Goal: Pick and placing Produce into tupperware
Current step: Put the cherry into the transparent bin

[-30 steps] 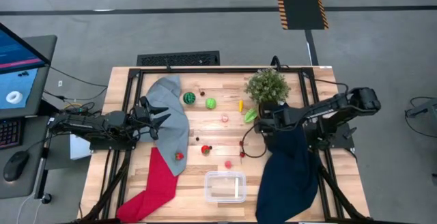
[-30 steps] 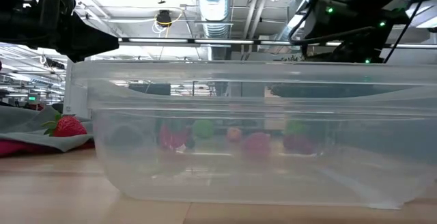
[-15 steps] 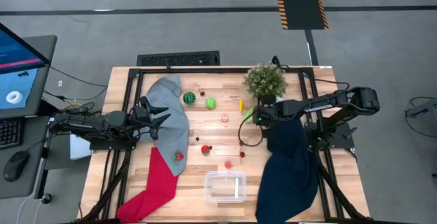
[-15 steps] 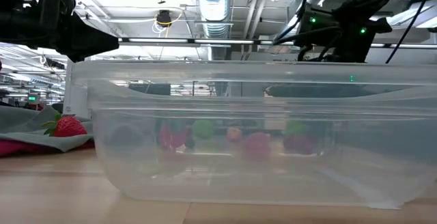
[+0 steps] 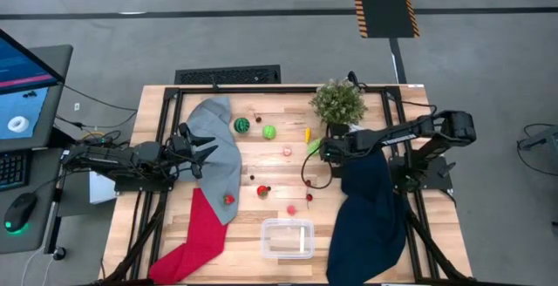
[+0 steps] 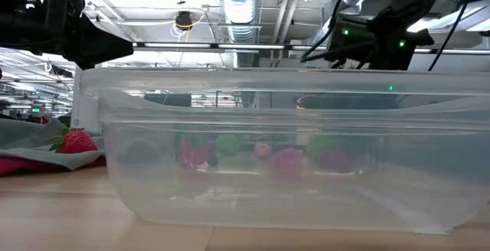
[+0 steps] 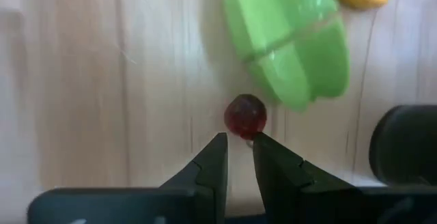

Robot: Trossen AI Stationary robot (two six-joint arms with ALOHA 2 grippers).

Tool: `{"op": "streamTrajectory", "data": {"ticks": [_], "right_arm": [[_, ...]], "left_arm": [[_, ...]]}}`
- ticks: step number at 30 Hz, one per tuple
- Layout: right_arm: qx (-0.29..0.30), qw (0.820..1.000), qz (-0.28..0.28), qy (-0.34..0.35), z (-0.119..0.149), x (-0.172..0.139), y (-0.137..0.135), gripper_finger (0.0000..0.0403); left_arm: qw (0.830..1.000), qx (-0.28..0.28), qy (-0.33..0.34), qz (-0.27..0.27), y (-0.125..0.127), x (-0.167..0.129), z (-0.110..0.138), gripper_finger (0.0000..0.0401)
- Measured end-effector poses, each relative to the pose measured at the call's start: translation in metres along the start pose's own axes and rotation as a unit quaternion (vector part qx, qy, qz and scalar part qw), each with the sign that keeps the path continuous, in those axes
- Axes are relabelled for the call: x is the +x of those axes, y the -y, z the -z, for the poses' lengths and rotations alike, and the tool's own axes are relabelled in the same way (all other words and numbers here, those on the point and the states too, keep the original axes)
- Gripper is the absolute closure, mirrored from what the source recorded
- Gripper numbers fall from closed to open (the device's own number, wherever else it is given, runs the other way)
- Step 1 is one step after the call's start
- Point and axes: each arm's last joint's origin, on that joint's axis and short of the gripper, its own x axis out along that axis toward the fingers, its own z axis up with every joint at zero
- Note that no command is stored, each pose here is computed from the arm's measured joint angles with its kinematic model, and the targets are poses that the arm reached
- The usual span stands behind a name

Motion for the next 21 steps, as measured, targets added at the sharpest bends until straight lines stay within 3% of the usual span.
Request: {"op": "streamTrajectory", "data": {"ticks": [21], "right_arm": [[0.005,0.999,0.008,-0.046,-0.0063,-0.0012,-0.0026,0.0319]], "left_arm": [[1.000,0.000,0.000,0.001,0.0001,0.0000,0.0000,0.0274]]}}
